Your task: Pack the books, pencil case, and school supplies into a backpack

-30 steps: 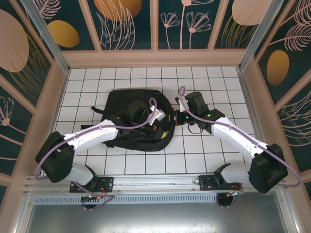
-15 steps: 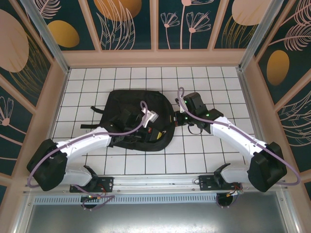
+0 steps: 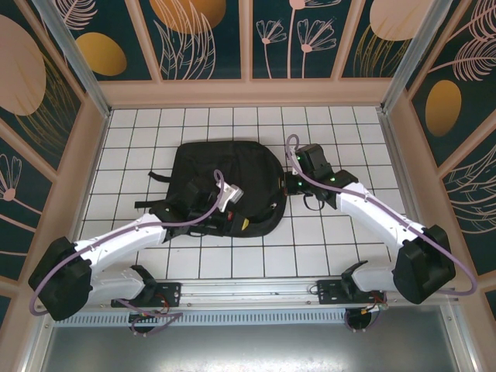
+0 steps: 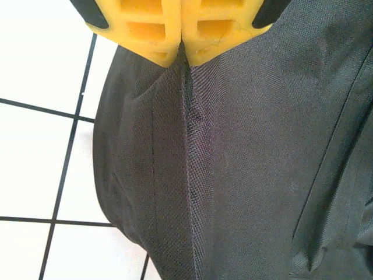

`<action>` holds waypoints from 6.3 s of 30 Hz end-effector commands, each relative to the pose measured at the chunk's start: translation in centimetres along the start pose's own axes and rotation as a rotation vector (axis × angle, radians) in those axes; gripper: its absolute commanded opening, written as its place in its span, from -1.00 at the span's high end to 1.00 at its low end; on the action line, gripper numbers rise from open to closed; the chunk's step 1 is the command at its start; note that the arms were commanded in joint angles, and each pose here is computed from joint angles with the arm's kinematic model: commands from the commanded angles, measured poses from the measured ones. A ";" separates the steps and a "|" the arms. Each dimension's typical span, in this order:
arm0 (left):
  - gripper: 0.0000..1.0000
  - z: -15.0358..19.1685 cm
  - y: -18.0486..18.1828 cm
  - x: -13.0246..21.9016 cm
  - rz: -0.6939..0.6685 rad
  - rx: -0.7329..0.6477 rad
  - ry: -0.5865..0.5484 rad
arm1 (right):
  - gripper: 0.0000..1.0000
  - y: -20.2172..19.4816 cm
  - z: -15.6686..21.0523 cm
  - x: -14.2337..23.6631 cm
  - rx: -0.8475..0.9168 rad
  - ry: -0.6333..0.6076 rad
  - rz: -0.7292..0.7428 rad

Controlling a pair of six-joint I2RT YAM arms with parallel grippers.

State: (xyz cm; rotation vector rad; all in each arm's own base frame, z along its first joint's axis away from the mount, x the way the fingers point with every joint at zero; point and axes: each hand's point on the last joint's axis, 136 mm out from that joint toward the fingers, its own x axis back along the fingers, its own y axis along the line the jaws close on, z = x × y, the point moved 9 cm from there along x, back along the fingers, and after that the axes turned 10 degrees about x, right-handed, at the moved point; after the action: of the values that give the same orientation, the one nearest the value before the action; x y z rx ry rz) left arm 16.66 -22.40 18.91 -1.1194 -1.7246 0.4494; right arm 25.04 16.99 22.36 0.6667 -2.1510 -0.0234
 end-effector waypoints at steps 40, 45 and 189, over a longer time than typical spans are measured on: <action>-0.77 -7.2 -3.3 1.3 -0.250 -0.063 -0.075 | -0.20 0.3 4.2 0.0 -0.508 0.183 0.081; -0.68 -8.9 -2.3 1.2 -0.401 -0.105 -0.154 | -0.11 0.0 4.4 0.1 -0.513 0.145 0.095; 1.00 -5.3 -5.4 -2.2 -0.321 0.738 -0.290 | 1.00 2.5 3.4 -2.0 -0.476 0.011 0.047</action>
State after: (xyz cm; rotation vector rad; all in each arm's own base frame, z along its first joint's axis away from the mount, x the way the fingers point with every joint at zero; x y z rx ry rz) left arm 19.30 -28.97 22.79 -0.1861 -1.6383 1.0426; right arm 21.85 19.44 18.70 0.3715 -1.9855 -0.4568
